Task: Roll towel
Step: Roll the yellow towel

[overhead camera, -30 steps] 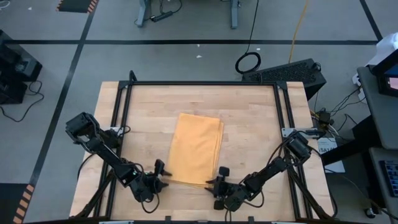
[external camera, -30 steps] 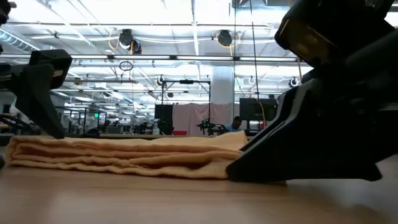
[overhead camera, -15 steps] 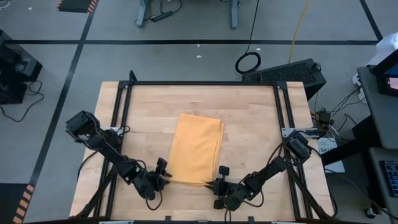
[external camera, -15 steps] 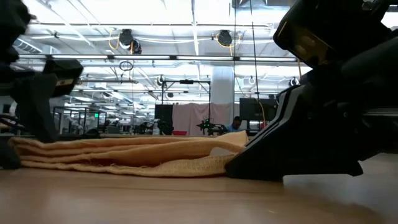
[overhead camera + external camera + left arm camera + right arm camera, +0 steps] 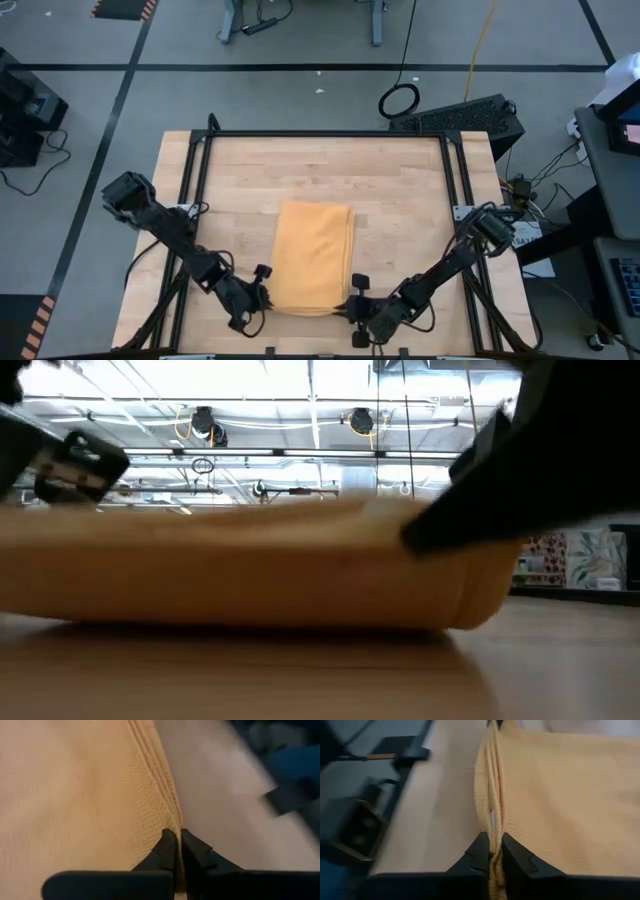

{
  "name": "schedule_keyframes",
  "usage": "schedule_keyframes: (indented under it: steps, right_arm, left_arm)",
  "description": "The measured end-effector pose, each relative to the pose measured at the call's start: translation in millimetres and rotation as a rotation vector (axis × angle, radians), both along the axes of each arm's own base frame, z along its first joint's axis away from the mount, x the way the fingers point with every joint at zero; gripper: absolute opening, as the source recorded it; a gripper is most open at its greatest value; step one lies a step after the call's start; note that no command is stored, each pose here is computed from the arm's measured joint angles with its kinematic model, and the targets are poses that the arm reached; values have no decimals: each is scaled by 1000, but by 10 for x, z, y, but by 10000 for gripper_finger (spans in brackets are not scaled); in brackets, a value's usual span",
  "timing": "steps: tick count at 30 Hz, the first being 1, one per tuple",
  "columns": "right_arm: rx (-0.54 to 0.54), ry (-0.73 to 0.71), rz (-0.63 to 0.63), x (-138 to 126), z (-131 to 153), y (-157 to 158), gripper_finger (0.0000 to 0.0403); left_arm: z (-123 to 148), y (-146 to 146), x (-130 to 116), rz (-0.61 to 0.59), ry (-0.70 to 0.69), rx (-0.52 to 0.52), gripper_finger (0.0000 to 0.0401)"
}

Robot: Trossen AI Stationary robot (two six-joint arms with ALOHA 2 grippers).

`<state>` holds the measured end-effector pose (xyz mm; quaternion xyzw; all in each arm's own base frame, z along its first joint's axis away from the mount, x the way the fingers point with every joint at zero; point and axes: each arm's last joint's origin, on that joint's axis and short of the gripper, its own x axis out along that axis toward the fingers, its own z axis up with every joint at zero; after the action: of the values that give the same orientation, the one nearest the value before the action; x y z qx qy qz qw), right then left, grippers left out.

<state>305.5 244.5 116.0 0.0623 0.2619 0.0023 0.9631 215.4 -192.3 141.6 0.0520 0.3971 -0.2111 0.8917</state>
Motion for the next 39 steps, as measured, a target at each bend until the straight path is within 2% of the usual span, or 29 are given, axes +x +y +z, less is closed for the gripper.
schedule_keyframes:
  steps: [4, 6, 9, 14, 16, 19, 22, 25, 32, 36, 39]
  right_arm:
    - [-28, -23, 72, -21, 199, -2, 18]
    - [-71, -22, 65, -37, 248, -24, 18]
    - [-81, -9, 43, -46, 251, -45, 18]
    - [79, 24, 68, -48, 259, -12, 18]
    - [134, 42, 85, -65, 260, 18, 18]
    - [156, 31, 84, -61, 273, 29, 18]
    - [114, 16, 32, -23, 269, -36, 18]
    - [87, 72, -28, 27, 207, -170, 18]
    - [152, 190, -52, 164, -9, -366, 23]
    - [175, 202, -75, 207, -47, -422, 34]
    - [153, 188, -109, 210, -52, -442, 44]
  left_arm:
    - [163, 43, 10, 17, -20, -71, 12]
    - [200, 82, 27, 44, -37, -64, 12]
    - [200, 129, 53, 82, -25, -73, 12]
    - [248, 57, 51, 8, 34, -241, 12]
    - [274, 31, 53, -8, 22, -269, 12]
    - [260, 44, 49, -8, 23, -239, 12]
    - [212, 116, 53, 32, 31, -152, 12]
    - [114, 257, 59, 99, 67, -94, 12]
    - [-115, 528, 16, 219, 141, -115, 12]
    - [-155, 567, -3, 229, 151, -115, 12]
    - [-182, 597, 2, 266, 164, -113, 12]
